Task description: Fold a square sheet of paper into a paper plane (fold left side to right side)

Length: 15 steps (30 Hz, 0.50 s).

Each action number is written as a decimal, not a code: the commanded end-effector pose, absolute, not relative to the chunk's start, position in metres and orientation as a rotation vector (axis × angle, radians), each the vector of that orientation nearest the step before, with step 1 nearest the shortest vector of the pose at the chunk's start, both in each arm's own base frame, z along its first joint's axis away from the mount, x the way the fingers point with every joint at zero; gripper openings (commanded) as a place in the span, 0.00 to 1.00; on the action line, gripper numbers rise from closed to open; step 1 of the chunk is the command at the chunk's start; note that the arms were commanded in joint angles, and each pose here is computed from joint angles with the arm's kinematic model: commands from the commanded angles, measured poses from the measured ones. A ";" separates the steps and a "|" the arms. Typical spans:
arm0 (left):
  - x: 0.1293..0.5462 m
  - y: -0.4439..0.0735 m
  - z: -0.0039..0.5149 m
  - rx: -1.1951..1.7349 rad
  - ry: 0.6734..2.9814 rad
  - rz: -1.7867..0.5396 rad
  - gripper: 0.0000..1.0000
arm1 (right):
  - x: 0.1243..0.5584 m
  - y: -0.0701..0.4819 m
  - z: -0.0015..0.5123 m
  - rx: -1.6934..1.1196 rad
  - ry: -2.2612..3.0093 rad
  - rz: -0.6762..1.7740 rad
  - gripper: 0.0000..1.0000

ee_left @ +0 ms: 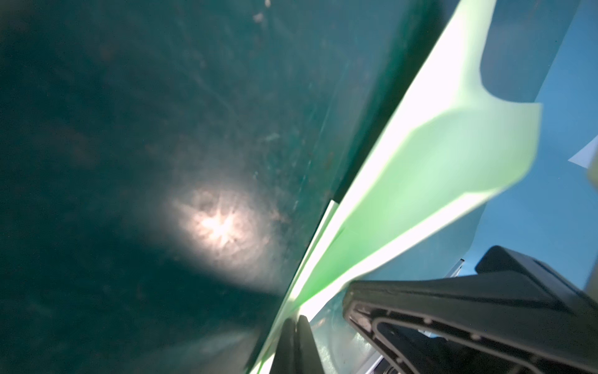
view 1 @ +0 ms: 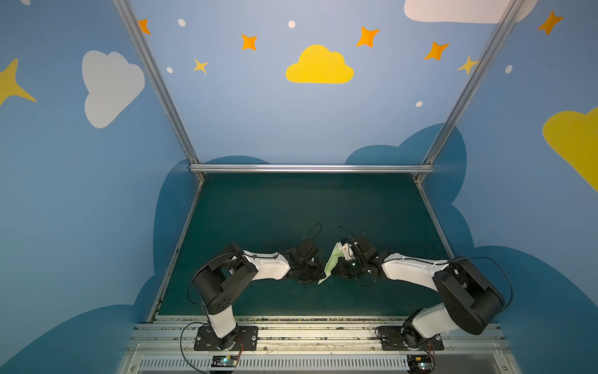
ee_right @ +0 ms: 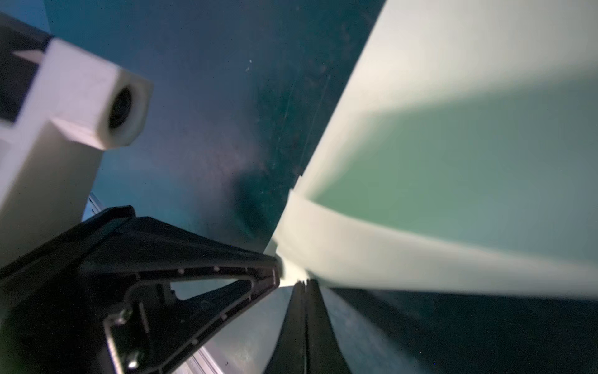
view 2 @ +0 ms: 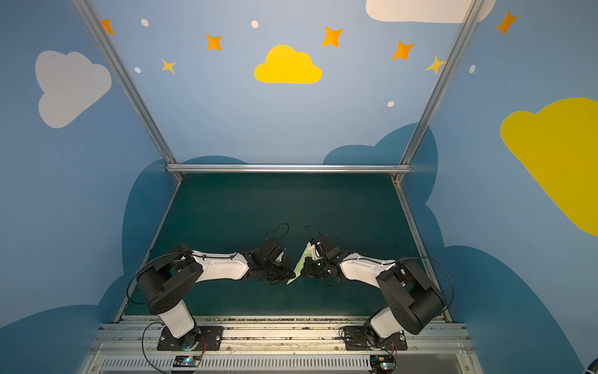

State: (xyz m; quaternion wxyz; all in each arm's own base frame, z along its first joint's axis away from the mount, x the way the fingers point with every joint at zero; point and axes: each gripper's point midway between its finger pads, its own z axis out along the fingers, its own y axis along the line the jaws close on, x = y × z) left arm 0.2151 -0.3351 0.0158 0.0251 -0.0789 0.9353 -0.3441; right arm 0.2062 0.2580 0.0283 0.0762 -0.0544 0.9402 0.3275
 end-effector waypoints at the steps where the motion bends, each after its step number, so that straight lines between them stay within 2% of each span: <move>1: 0.202 -0.312 -0.018 -0.275 3.001 -0.887 0.03 | 0.210 0.262 0.032 -0.213 2.818 0.982 0.00; 15: 0.199 -0.311 -0.021 -0.264 3.015 -0.877 0.03 | 0.212 0.245 0.008 -0.188 2.883 0.891 0.00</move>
